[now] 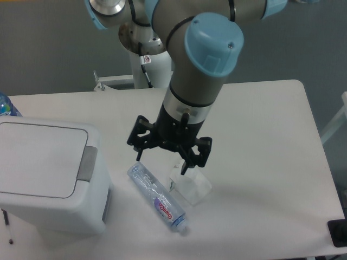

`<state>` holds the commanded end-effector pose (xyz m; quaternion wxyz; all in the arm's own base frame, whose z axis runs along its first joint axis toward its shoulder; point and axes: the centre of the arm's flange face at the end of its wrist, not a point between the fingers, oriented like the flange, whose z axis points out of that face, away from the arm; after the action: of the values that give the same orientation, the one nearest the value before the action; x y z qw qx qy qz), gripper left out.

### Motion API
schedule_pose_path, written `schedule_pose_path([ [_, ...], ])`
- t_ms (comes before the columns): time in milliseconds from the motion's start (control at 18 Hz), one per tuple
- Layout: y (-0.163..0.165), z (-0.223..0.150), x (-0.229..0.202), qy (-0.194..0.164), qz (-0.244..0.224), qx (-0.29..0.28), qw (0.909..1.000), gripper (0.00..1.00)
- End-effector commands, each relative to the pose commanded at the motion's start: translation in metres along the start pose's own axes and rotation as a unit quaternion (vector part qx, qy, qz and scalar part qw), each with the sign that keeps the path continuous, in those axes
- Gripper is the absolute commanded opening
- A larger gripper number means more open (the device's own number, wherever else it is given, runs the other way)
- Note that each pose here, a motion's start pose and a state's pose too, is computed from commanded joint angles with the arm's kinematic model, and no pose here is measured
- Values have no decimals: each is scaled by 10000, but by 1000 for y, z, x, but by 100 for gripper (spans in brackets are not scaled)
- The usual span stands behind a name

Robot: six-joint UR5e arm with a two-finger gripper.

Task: Open the trash can
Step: 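Move the gripper across the table toward the white trash bin lid, then lower the gripper onto the lid edge of the white trash bin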

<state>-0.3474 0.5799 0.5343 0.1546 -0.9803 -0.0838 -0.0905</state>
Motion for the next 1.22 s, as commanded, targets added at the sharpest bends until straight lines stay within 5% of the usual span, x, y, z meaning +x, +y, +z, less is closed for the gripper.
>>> schedule_pose_path([
  [1222,-15,35,24,242,-502,-143,9983,100],
])
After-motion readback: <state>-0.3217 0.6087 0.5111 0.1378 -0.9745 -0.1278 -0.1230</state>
